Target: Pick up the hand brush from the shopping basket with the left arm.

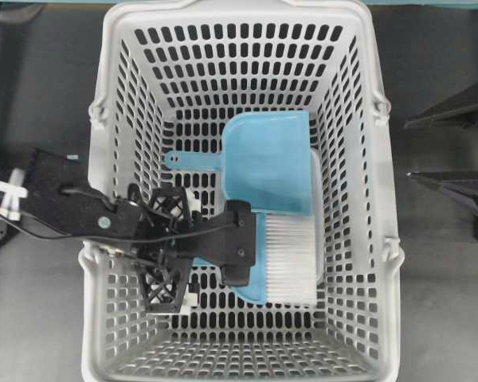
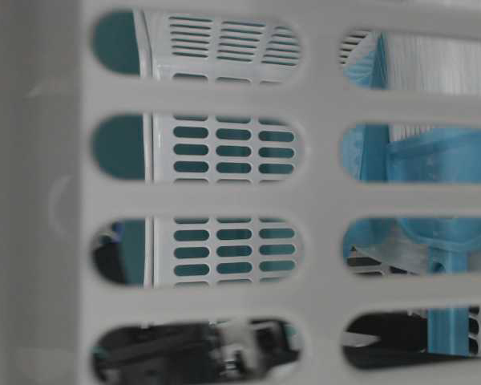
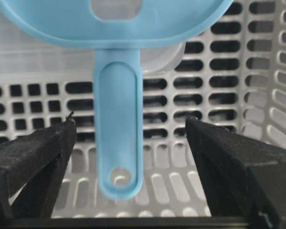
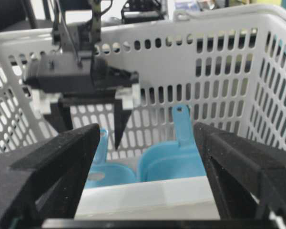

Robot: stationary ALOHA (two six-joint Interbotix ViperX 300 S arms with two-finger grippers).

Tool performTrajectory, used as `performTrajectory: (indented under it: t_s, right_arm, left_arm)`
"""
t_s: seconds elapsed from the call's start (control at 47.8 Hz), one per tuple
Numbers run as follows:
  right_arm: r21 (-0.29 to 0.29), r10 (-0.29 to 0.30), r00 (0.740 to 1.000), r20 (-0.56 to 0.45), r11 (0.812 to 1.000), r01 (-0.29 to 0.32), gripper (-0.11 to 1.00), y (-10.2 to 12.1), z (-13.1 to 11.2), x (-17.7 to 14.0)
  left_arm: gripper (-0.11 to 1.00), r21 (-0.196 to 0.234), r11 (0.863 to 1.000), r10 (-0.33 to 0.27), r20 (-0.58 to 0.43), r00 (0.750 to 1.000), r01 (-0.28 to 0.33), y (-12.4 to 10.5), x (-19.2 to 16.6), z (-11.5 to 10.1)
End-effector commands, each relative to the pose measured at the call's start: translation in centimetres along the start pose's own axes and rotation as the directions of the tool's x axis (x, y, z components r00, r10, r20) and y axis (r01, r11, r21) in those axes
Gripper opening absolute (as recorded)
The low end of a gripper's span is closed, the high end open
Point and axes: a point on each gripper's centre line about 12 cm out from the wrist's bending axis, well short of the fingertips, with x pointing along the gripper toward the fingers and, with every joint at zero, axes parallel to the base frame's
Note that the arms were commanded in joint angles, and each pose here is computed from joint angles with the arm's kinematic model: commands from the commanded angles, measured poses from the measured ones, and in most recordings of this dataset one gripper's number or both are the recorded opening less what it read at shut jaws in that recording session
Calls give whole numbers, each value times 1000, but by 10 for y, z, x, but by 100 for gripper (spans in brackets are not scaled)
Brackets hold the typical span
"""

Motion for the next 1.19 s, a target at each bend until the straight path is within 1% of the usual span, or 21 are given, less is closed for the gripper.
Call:
performTrajectory:
  t_s: [0.0, 0.126, 0.293, 0.565, 0.691, 0.775, 0.838, 0.901, 1.026, 1.047, 1.173]
  right_arm:
    - [5, -1, 1000, 11, 1000, 1, 77, 0, 3, 1]
    - [5, -1, 1000, 5, 1000, 1, 77, 0, 1, 1]
    - [8, -2, 1000, 0, 1000, 2, 77, -1, -2, 1]
    - [8, -3, 1000, -12, 1000, 3, 76, -1, -7, 1]
    - [8, -2, 1000, 0, 1000, 2, 75, -1, -7, 1]
    - [8, -3, 1000, 8, 1000, 3, 74, -1, -7, 1]
    - [8, -2, 1000, 8, 1000, 2, 74, -1, -7, 1]
    - [9, -2, 1000, 8, 1000, 2, 74, -1, -7, 1]
    - [11, -3, 1000, 8, 1000, 3, 74, -1, -8, 1]
    - [12, -2, 1000, 8, 1000, 2, 74, -1, -8, 1]
    - [28, -4, 1000, 2, 1000, 4, 74, -2, -10, 1]
  left_arm:
    - [91, 7, 1000, -3, 17, 1000, 3, -1, 6, 0]
    - [91, 3, 1000, -3, 15, 1000, 3, 2, 23, -6]
    - [91, 0, 1000, -4, 10, 1000, 4, 2, 35, -9]
    - [90, -5, 1000, -6, 22, 1000, 6, 1, 35, -2]
    - [90, -2, 1000, -9, 31, 999, 9, -2, 33, 1]
    - [86, -18, 1000, -12, 44, 999, 13, -3, 30, 6]
    - [80, -16, 1000, -16, 56, 998, 17, -4, 28, 9]
    - [64, -13, 1000, -18, 64, 998, 19, -6, 25, 11]
    - [27, -2, 1000, -21, 62, 998, 22, -9, 25, 10]
    - [23, 1, 1000, -21, 62, 998, 21, -10, 24, 10]
    - [24, -1, 1000, -22, 60, 998, 22, -10, 24, 10]
